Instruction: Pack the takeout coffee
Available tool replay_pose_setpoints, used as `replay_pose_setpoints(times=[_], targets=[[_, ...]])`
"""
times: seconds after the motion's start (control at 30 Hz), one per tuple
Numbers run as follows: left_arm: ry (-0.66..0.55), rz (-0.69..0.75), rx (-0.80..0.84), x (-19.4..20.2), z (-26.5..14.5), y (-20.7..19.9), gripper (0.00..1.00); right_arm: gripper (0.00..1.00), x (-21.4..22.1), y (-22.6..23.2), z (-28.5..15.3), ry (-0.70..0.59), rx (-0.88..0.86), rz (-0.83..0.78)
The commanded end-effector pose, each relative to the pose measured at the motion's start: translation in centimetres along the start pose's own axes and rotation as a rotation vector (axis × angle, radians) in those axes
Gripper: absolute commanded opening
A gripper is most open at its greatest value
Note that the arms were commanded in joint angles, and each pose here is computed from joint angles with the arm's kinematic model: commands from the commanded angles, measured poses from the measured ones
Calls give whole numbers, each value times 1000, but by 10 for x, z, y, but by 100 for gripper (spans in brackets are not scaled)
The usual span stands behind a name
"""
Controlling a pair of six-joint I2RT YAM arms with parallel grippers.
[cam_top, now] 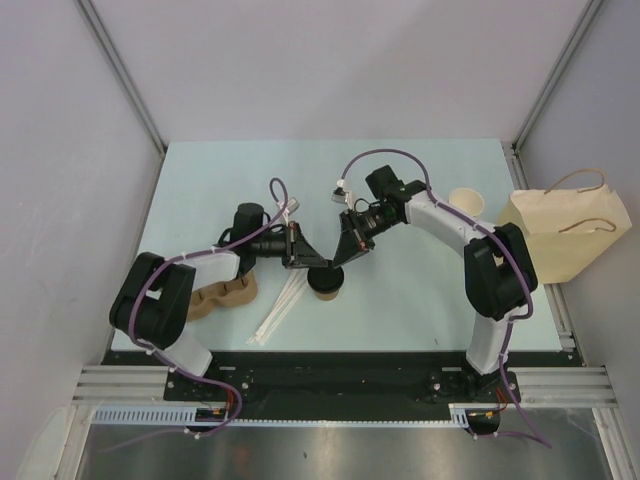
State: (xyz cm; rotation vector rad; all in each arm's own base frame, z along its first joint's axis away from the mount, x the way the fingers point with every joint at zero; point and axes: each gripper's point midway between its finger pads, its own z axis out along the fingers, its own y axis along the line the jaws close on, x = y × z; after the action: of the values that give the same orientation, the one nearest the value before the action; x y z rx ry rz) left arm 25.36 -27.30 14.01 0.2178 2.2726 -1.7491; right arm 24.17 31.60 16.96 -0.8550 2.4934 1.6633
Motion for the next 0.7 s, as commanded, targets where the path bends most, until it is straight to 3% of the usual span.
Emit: replay_pose_setpoints(times=[0.0,0.67], targets=[[-35,39,4,-18,7,-2,0,0,-12,-7,8,-29,-13,-2],[11,-40,-84,-3,13,40,0,0,-1,-66,26,-13,60,177]])
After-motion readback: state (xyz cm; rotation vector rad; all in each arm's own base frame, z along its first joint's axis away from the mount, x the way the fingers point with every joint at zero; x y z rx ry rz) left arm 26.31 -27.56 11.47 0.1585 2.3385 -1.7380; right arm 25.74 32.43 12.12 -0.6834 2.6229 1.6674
